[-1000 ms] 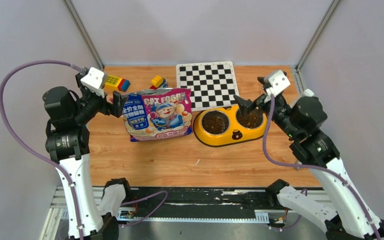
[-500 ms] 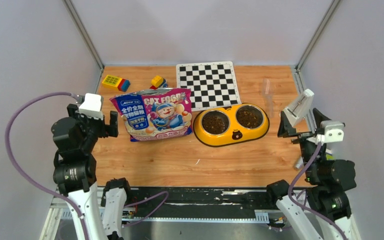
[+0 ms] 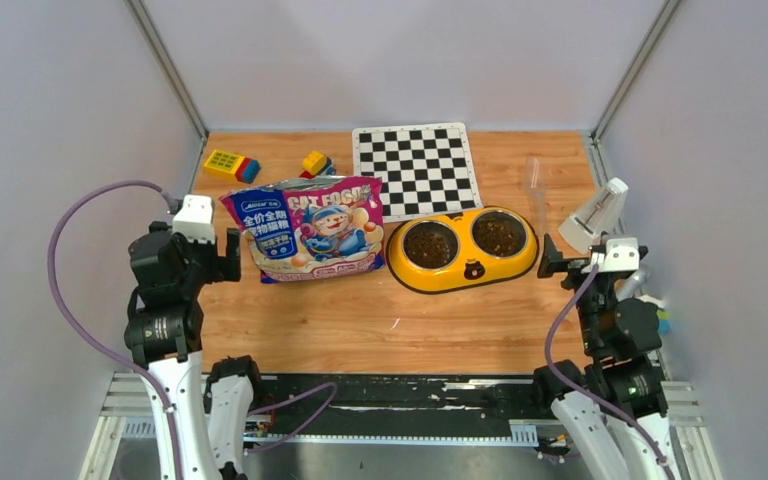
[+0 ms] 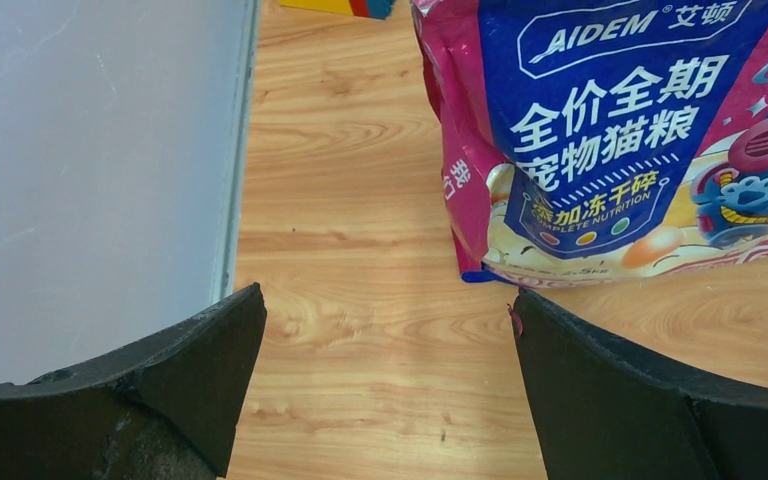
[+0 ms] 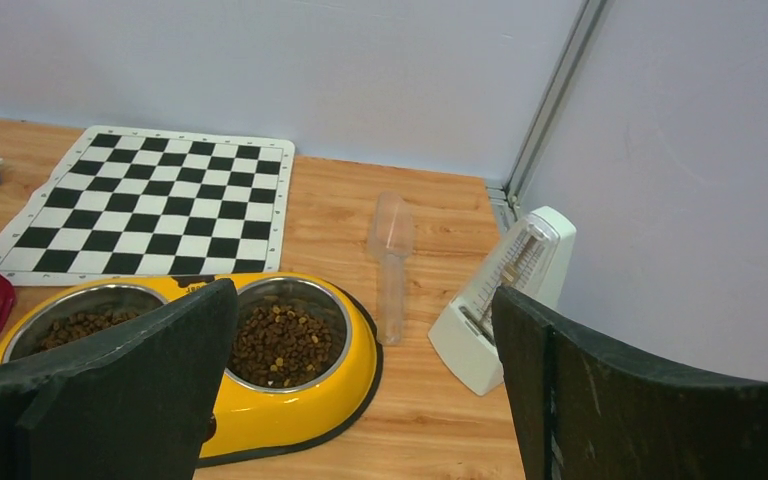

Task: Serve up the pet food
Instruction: Reset both arms

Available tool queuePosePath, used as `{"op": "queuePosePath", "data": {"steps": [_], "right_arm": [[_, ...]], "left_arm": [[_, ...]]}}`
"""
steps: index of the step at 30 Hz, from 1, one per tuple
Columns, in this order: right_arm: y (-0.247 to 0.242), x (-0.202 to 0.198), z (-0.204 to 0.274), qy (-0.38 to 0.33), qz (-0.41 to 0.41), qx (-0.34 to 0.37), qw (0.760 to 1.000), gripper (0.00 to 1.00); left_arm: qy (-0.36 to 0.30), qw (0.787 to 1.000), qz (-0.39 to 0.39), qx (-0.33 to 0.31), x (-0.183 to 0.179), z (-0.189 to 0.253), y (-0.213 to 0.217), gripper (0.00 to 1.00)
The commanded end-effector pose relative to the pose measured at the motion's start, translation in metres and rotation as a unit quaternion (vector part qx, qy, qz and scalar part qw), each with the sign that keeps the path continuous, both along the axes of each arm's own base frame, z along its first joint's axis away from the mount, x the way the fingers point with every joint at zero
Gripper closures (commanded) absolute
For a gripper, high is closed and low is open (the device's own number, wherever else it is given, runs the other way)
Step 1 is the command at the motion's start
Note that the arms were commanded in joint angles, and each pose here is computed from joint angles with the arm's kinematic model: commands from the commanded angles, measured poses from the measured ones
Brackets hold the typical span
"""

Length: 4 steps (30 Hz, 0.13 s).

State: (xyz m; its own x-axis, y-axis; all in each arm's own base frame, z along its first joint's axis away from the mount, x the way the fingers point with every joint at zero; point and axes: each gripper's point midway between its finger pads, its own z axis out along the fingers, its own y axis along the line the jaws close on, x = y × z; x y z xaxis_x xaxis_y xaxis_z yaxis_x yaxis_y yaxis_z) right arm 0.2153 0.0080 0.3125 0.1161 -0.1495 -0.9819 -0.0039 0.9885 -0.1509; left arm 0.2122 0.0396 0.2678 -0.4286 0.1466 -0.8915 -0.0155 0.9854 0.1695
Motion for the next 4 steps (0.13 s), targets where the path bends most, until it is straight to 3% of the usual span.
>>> {"op": "queuePosePath", "data": {"steps": [1, 4], "right_arm": [[-0.0143, 0.0003, 0.0143, -0.038, -0.041, 0.022, 0.998, 0.01], [-0.0141, 0.0019, 0.0130, -0.036, -0.043, 0.020, 0.998, 0.00]], "left_arm": [[-0.020, 1.000, -0.001, -0.004, 0.0066, 0.0105, -0.0007, 0.00], [-0.018, 1.000, 0.001, -0.005, 0.0072, 0.0096, 0.0000, 0.00]]}}
